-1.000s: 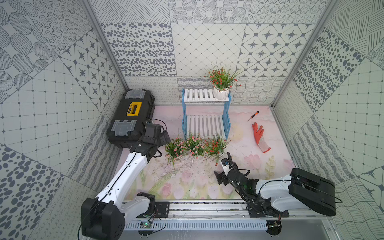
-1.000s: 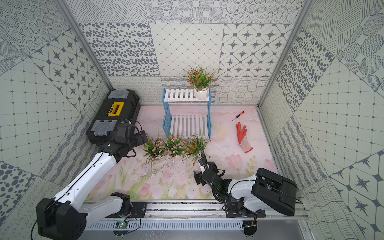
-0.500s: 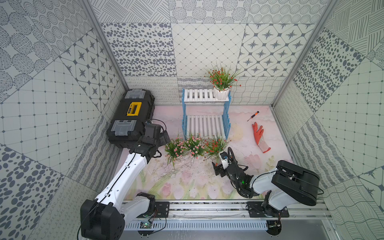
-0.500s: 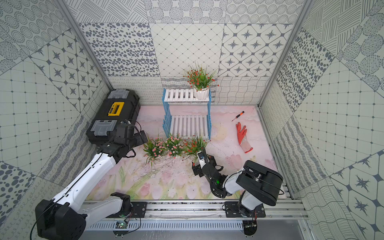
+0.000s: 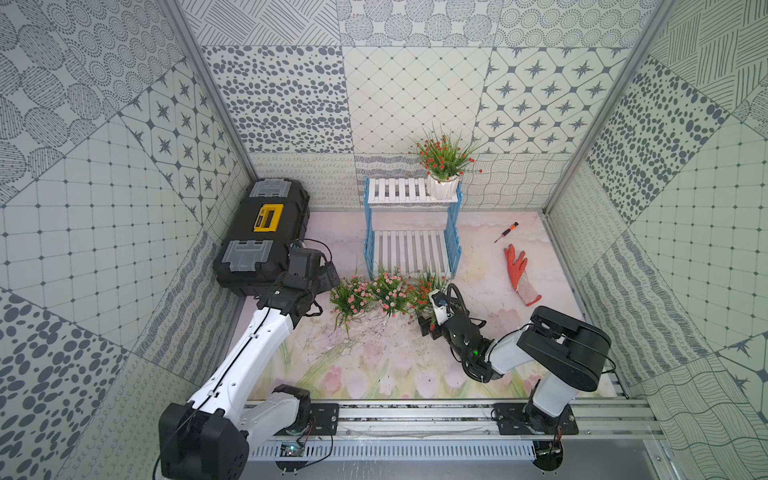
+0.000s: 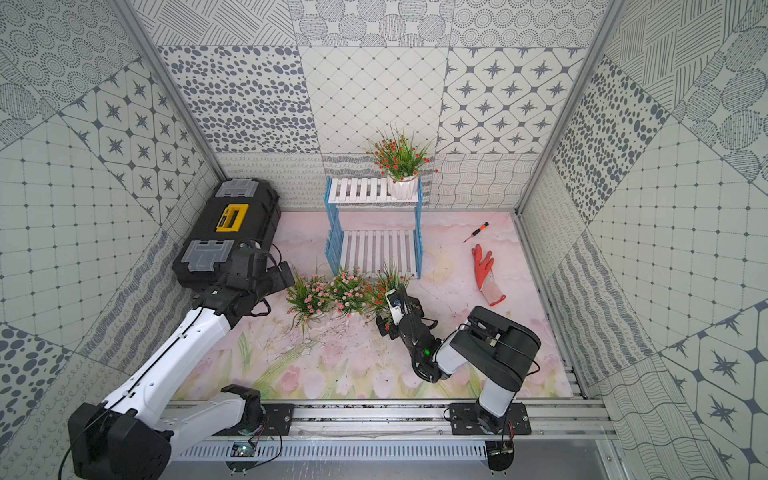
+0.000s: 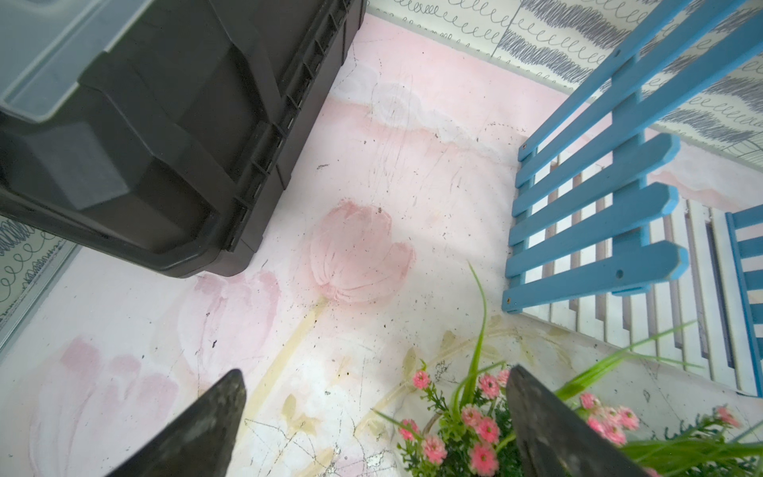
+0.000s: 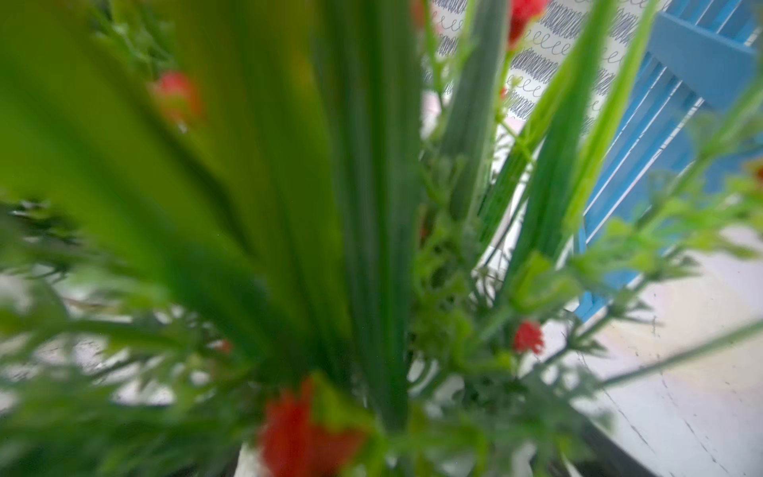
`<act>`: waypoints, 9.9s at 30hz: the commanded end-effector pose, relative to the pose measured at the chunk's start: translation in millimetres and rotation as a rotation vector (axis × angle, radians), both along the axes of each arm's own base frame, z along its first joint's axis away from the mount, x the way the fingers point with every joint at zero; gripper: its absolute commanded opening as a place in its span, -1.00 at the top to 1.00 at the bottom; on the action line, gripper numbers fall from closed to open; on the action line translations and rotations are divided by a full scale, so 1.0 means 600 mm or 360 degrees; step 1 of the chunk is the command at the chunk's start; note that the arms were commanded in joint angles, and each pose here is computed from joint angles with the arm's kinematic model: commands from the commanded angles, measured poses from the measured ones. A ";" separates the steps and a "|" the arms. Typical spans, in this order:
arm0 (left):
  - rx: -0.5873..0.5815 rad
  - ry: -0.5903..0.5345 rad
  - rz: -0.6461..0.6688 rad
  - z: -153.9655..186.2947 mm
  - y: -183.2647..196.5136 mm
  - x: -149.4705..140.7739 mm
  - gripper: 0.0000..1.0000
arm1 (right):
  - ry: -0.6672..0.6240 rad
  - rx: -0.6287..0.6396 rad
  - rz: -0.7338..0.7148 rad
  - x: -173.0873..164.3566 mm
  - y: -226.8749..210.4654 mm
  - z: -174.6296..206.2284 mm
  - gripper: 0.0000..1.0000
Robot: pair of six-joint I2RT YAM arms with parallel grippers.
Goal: Place the baby's breath potted plants on the rack by color
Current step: Pick up the baby's breath potted plant from the center of the board, then place the baby's breath potted plant on the rack, then pick up the baby's breath potted plant from the center of the board.
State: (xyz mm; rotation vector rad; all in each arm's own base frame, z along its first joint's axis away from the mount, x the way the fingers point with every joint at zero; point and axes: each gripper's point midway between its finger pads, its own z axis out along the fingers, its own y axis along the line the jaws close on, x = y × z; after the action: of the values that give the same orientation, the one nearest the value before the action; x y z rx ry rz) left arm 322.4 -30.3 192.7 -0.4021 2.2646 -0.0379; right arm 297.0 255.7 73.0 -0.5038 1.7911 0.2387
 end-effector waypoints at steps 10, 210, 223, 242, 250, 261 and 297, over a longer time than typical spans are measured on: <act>0.0061 0.0014 0.0061 0.008 0.017 -0.008 -0.97 | -0.0135 0.0149 -0.0036 0.059 0.003 0.015 -0.96; -0.0121 0.0260 -0.0562 -0.145 -0.141 -0.219 -0.97 | -0.0103 0.0234 -0.0249 0.117 -0.056 0.336 -0.96; 0.0180 -0.0202 -0.0625 -0.205 -0.169 -0.182 -0.97 | -0.0069 0.0187 -0.0279 0.135 -0.059 0.315 -0.96; 0.0182 -0.0595 -0.0748 -0.135 -0.180 -0.124 -0.97 | -0.0037 0.0169 -0.0256 0.151 -0.042 0.298 -0.96; 0.0234 -0.0600 -0.0842 -0.138 -0.211 -0.097 -0.97 | -0.0039 0.0144 -0.0270 0.150 -0.047 0.291 -0.96; 0.0250 -0.0640 -0.0754 -0.145 -0.194 -0.065 -0.97 | -0.0069 0.0081 -0.0260 0.151 -0.050 0.293 -0.96; 0.0383 -0.0876 -0.0517 -0.161 -0.173 -0.019 -0.84 | 0.0026 0.0063 -0.0247 0.146 -0.047 0.256 -0.96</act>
State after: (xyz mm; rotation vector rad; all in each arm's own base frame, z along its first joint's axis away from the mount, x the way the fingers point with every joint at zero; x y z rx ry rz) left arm 303.2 -136.3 72.3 0.1585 1.8417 -0.0297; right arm 382.2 225.3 229.5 -0.3422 1.8296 0.1583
